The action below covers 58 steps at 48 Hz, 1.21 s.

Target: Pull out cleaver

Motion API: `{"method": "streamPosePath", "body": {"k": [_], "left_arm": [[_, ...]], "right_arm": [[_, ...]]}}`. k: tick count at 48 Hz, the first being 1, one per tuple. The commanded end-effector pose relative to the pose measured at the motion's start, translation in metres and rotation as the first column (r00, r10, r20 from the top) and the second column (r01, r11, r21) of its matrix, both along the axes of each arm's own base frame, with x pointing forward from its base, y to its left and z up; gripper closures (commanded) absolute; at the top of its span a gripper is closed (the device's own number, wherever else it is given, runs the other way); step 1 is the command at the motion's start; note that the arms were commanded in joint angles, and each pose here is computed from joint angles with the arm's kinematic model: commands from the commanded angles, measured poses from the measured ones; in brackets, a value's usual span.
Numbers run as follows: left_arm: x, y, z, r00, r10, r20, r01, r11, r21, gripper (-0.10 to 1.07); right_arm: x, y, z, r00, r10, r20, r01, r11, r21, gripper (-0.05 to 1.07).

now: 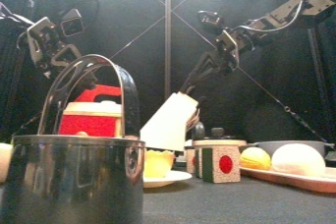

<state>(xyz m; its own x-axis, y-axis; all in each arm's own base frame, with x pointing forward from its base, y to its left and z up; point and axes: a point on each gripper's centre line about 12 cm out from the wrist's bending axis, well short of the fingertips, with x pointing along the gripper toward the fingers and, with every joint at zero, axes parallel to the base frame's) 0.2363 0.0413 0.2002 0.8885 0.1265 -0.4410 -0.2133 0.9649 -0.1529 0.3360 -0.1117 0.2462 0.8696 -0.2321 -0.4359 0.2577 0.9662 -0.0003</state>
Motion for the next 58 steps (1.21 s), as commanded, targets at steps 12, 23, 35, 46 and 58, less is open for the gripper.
{"method": "streamPosePath", "body": {"k": [12,23,35,46,58], "left_arm": [[0.002,0.001,0.005,1.0,0.001,0.015,-0.001,1.0,0.004,0.28],[0.002,0.001,0.004,1.0,0.001,0.013,-0.001,1.0,0.003,0.28],[0.002,0.001,0.003,1.0,0.002,0.01,-0.002,1.0,0.001,0.28],[0.002,0.001,0.003,1.0,0.002,0.01,-0.002,1.0,0.001,0.28],[0.001,0.001,0.003,1.0,0.002,0.009,-0.003,1.0,0.001,0.28]], "right_arm": [[-0.013,-0.023,0.007,0.99,0.044,0.137,-0.067,0.984,0.167,0.63],[-0.013,-0.037,-0.008,0.984,0.081,0.156,-0.117,0.964,0.24,0.63],[-0.028,-0.032,0.005,0.98,0.086,0.178,-0.121,0.973,0.199,0.63],[-0.053,-0.023,0.023,0.973,0.064,0.223,-0.101,0.983,0.155,0.63],[-0.082,-0.013,0.031,0.966,0.0,0.257,-0.035,0.99,0.134,0.63]]}}
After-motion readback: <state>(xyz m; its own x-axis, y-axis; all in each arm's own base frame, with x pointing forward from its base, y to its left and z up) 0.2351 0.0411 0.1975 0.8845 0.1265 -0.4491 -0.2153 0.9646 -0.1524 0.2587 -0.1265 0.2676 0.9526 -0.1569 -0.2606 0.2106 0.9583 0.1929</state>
